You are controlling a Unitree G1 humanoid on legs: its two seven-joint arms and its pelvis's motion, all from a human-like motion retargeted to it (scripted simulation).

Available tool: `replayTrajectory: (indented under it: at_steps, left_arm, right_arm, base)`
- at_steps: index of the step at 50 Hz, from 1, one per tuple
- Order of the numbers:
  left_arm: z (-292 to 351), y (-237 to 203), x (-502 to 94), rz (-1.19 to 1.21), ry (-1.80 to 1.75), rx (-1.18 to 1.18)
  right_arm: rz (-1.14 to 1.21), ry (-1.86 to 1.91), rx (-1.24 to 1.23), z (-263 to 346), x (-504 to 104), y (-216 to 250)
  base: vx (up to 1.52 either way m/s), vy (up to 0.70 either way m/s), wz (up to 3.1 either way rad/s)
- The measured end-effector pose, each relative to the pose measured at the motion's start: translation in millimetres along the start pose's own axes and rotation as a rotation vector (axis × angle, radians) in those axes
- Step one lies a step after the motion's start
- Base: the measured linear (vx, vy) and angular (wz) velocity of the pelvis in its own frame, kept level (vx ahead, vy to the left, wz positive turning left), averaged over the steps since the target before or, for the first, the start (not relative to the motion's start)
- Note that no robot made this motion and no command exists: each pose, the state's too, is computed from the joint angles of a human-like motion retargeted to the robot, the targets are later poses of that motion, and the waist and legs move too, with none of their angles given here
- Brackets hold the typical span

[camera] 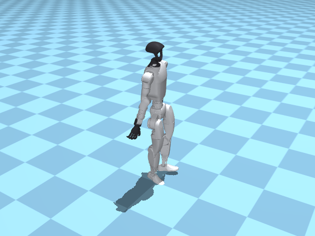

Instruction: Upper body actions

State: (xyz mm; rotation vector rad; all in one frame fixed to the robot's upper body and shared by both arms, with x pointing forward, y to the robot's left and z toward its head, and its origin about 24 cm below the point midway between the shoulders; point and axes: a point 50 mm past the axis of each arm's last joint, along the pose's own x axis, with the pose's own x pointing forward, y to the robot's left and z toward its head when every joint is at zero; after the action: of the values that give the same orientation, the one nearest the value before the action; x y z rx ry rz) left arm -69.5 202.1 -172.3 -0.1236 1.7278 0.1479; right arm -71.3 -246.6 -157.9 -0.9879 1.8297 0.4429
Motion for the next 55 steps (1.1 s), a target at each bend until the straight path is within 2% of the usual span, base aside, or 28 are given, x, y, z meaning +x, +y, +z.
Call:
replayTrajectory:
  at_steps: [7,10,19,27,30,36,45,50,55]
  left_arm:
    - [34.1,2.8,-2.0,0.039,-0.077,0.153]
    - [37.2,3.9,-2.4,0.052,-0.081,0.171]
    - [13.4,-4.1,0.0,0.019,-0.013,0.061]
    - [18.4,10.4,-3.6,0.128,0.021,0.178]
    - [38.6,14.1,-6.3,0.152,-0.001,0.241]
    - [146.8,-0.9,-28.9,0.128,-0.255,0.331]
    - [312.5,-46.3,-135.6,0.117,-0.895,0.177]
    - [355.1,-66.4,-195.5,0.087,-1.171,0.152]
    - [365.0,-65.0,-216.1,0.172,-1.271,0.160]
  right_arm:
    - [0.045,-0.060,0.352,18.9,-2.3,-4.2]
    - [0.056,-0.125,0.408,35.6,-5.2,-11.5]
    - [-0.016,-0.531,0.177,126.8,-35.8,-69.3]
    - [-0.067,-0.751,0.104,161.1,-59.1,-86.5]
    - [-0.092,-0.747,0.124,152.5,-53.4,-79.6]
    - [-0.109,-0.514,0.230,101.6,-24.8,-55.8]
    - [0.135,-0.044,0.270,-12.2,1.4,17.5]
    - [0.154,0.157,0.373,-61.5,-3.3,58.2]
    - [0.206,0.215,0.495,-69.3,-6.5,70.3]
  base:
    - [-0.01,0.09,0.29]
    - [0.08,0.07,-0.33]
    - [0.13,0.16,-0.27]
    - [0.16,0.17,-0.07]
    - [0.16,0.20,-0.03]
    - [0.02,0.23,-0.25]
    - [-0.03,0.22,0.43]
    - [0.09,0.05,0.20]
    - [0.01,0.01,-0.02]
